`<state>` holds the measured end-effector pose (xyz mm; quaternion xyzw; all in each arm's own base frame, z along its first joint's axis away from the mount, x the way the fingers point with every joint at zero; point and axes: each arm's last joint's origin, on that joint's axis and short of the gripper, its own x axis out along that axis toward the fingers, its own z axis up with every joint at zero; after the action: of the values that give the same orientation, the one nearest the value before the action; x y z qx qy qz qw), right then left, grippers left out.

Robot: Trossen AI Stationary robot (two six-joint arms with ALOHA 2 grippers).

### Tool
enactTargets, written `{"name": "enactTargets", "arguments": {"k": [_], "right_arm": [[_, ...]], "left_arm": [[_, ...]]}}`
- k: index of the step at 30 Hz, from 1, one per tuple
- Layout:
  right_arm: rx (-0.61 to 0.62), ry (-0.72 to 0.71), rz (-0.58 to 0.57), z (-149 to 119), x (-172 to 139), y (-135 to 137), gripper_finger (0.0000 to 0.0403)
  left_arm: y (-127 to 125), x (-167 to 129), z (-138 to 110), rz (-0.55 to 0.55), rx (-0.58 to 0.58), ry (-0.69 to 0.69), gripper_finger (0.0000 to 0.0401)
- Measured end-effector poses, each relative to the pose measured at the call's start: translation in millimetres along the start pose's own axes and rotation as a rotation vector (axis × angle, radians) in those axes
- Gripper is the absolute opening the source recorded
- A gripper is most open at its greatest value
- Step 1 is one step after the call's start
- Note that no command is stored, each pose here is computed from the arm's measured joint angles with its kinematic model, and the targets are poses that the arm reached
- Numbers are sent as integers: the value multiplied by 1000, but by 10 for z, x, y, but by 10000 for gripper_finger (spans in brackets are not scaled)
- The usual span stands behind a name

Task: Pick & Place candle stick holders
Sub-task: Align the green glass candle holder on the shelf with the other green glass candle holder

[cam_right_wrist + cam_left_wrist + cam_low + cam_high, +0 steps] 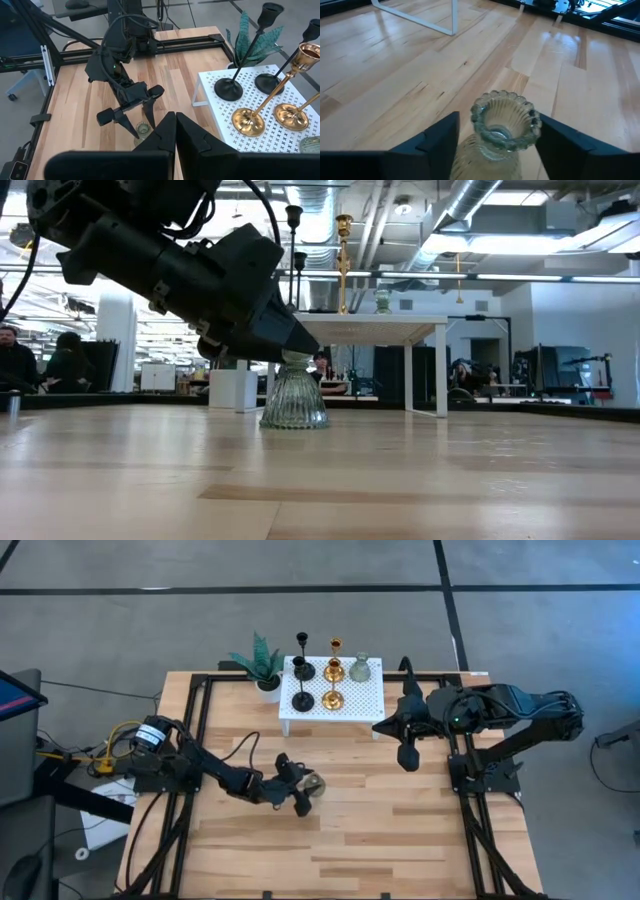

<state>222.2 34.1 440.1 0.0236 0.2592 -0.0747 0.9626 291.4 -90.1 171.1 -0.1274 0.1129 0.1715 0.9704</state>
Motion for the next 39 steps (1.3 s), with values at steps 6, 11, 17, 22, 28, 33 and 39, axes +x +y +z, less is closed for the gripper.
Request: {"name": "enactTargets", "arguments": {"k": [6,11,17,22,28,33,39], "right_arm": [[0,0,0,0,0,0,0],[0,0,-2,0,0,-1,0],[-1,3,-3,-3,1,-1,0],[-7,20,-6,-20,1,-4,0],[-14,24,-7,-26,-8,-8,0],[-15,21,-8,-29,-40,-19,0],[-10,8,-6,-30,-107,-40,0]], "left_arm": [[1,0,2,3,0,-2,167],[-4,-1,5,-2,-3,-3,140],[-5,-1,7,-3,-2,-5,166],[-20,5,30,-6,-6,-12,141],[-168,55,261,-31,61,-76,144],[-311,90,515,-46,120,-143,149],[-447,122,853,-44,143,-225,141]]}}
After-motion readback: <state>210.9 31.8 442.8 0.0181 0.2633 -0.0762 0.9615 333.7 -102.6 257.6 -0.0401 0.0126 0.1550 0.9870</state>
